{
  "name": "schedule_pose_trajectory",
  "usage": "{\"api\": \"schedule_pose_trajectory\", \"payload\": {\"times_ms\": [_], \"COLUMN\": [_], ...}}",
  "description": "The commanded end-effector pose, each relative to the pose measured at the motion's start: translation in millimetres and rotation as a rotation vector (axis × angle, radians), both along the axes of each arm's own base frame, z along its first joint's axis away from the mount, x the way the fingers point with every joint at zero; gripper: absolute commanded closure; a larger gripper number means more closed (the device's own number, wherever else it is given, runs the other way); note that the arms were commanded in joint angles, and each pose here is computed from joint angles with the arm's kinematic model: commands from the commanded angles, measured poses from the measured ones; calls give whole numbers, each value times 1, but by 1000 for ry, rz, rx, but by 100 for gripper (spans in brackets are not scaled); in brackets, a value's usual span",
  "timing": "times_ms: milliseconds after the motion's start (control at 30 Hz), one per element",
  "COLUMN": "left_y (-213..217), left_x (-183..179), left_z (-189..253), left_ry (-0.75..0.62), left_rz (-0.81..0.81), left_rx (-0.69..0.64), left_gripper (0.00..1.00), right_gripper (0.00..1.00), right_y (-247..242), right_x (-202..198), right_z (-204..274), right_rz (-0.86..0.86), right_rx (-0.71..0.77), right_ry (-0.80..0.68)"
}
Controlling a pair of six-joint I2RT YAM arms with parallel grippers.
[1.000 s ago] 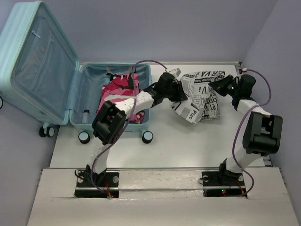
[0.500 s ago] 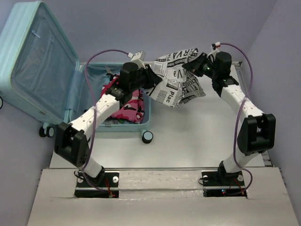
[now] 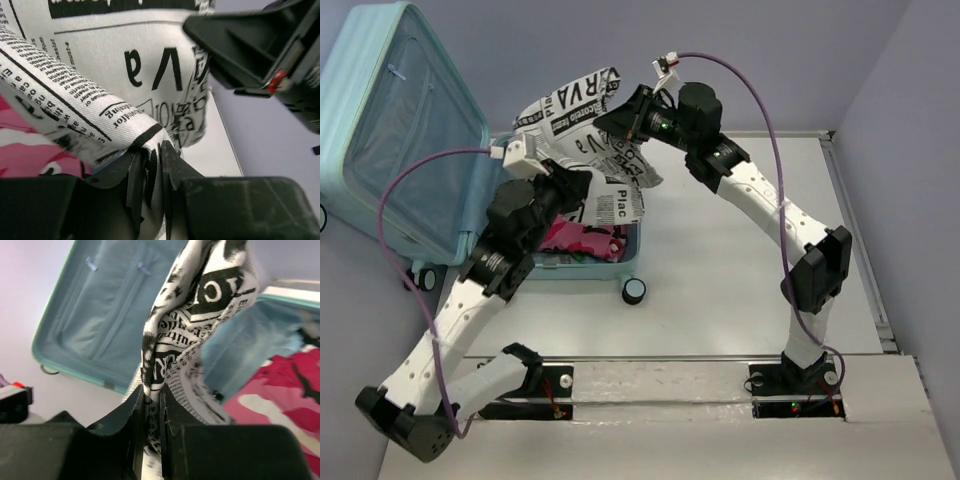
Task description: Pack the luggage
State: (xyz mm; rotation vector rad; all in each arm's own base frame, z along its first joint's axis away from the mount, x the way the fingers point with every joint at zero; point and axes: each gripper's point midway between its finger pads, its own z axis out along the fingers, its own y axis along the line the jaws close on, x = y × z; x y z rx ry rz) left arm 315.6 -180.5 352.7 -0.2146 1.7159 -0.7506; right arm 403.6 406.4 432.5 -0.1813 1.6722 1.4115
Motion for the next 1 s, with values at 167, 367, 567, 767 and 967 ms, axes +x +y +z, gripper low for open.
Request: {"api": "schedule_pose_trajectory", "payload": {"times_ms": [167, 367, 567, 767, 967], "left_y": [76, 114, 138, 163, 229], "left_x": [-5, 2, -11, -47, -115], "left_z": [-24, -103, -63, -9, 11], "left_ry": [29, 237, 174, 126, 138], "left_rz": [273, 388, 462, 547, 824], "left_rx": [95, 161, 143, 148, 218], "left_gripper": [94, 1, 1, 1, 1], "right_gripper": [93, 15, 0, 0, 4], "right_y": [66, 74, 54, 35, -5], "right_x": [55, 125, 123, 94, 41], "right_z": [-46, -151, -154, -125, -83], "right_rz": [38, -29, -66, -28, -16], "right_rx": [103, -28, -133, -232, -288], "right_ry": [62, 220, 158, 41, -84]}}
